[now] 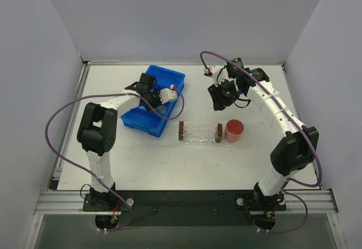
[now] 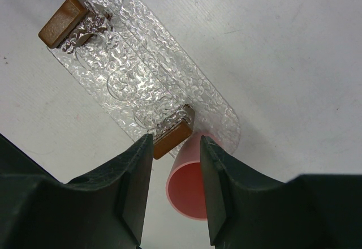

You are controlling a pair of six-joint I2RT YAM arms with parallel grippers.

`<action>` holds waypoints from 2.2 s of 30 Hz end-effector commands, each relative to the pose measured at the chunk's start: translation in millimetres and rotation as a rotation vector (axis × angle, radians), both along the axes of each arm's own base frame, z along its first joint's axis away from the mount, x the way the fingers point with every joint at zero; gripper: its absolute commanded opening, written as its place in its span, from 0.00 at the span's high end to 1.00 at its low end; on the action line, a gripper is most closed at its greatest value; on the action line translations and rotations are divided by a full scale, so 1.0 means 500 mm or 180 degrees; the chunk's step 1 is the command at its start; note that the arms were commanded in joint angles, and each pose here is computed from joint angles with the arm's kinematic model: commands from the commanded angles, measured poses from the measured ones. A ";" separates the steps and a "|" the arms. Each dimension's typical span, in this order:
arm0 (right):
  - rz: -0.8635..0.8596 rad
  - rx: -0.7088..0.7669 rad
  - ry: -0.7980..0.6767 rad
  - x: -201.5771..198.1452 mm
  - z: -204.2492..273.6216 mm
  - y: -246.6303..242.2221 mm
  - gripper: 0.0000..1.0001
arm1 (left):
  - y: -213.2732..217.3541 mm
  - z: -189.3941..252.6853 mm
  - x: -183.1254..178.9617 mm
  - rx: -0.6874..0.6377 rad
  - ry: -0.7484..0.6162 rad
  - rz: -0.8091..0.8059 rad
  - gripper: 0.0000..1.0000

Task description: Prepare toiletry sets of a toothbrush and toothpaste on the tray

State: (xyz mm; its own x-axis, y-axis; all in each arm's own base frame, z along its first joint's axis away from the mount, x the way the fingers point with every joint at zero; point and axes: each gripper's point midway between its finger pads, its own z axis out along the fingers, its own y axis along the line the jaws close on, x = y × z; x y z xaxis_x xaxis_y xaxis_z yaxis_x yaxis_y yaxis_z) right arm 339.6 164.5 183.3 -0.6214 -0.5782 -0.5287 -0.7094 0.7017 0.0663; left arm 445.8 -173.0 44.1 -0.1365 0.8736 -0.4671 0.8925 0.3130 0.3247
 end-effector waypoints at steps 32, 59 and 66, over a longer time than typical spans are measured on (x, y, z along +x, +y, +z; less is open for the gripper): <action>0.0062 0.0034 0.0147 -0.018 -0.015 0.006 0.65 | -0.030 0.125 -0.002 -0.0629 0.0238 0.0153 0.59; 0.0074 -0.0001 0.0162 -0.020 -0.024 0.003 0.65 | -0.091 0.147 -0.058 -0.0655 0.0265 -0.0671 0.57; 0.0073 0.0015 0.0175 -0.021 -0.024 0.003 0.65 | -0.077 0.147 -0.086 -0.0834 0.0368 -0.0900 0.60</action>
